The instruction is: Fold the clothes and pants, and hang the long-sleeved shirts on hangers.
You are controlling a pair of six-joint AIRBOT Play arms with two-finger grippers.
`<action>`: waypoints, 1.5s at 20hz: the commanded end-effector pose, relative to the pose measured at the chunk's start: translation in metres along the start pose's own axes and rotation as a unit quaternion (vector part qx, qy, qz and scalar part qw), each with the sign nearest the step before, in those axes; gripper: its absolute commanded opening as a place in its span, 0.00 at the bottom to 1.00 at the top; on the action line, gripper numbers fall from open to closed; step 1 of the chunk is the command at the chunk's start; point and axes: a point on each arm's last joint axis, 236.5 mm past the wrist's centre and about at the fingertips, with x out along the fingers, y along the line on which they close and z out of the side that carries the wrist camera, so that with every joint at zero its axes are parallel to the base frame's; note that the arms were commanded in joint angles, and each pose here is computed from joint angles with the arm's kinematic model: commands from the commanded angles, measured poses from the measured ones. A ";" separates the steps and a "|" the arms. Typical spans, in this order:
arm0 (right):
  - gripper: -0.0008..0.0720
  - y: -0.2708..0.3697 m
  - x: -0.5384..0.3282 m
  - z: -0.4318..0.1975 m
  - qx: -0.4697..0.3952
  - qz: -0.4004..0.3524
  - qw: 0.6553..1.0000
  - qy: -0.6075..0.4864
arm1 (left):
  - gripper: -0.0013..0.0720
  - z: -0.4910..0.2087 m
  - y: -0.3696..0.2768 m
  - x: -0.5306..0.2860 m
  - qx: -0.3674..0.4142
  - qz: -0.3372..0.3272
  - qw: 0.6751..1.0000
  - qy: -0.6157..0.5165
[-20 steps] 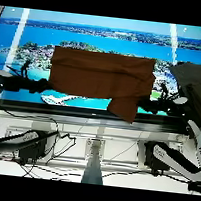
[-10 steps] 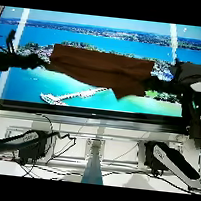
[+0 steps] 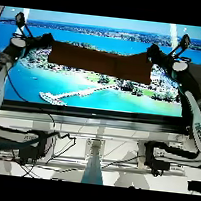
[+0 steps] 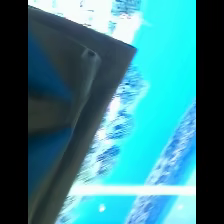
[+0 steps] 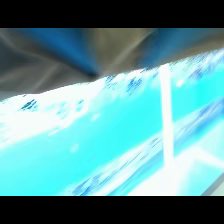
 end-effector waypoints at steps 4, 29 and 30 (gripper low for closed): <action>0.98 -0.016 0.018 -0.022 -0.057 -0.022 0.997 0.035 | 1.00 -0.024 0.014 0.012 0.007 -0.010 0.998 0.066; 0.03 0.069 -0.022 -0.092 -0.112 0.090 0.958 0.247 | 0.03 -0.067 0.002 -0.059 0.143 -0.065 0.958 0.239; 0.03 0.082 -0.022 -0.100 -0.122 0.100 0.955 0.251 | 0.04 -0.065 -0.008 -0.083 0.168 -0.070 0.951 0.250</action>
